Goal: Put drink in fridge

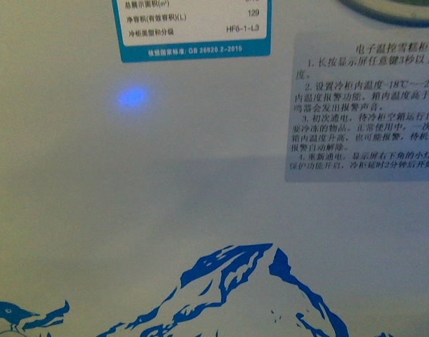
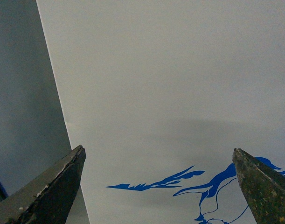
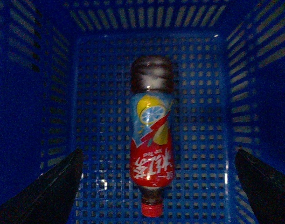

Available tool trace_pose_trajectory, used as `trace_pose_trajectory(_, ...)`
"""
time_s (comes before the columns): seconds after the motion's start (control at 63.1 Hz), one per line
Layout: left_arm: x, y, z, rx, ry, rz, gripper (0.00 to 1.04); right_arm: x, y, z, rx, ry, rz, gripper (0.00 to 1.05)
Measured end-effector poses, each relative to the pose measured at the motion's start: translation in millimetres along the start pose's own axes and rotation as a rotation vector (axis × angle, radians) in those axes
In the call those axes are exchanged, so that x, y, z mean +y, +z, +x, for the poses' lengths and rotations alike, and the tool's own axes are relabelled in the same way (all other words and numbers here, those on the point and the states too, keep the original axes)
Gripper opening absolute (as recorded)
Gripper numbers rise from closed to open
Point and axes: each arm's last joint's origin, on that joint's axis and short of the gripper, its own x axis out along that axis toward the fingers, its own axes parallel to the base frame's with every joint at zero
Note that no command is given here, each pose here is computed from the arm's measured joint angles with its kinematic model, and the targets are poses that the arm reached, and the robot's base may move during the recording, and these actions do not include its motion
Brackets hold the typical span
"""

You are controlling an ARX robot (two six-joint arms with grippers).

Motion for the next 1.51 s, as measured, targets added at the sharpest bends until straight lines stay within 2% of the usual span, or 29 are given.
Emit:
trace_pose_trajectory(0.159,0.0,0.0,0.0,0.000,0.000,0.000,0.97,9.0,-18.0,34.3,0.016,0.023,-0.047,0.97)
trace_pose_trajectory(0.476,0.0,0.0,0.0,0.000,0.000,0.000,0.97,7.2,-45.0,92.6,0.085,-0.009,-0.046,0.97)
trace_pose_trajectory(0.888,0.0,0.0,0.0,0.000,0.000,0.000,0.97,4.9,-44.8,146.3,0.134,-0.062,0.004,0.97)
trace_pose_trajectory(1.348,0.0,0.0,0.0,0.000,0.000,0.000,0.97,12.7,-45.4,175.9,0.199,-0.059,0.062,0.97)
trace_pose_trajectory(1.506,0.0,0.0,0.0,0.000,0.000,0.000,0.97,15.2,-47.8,179.1,0.221,-0.066,0.070,0.83)
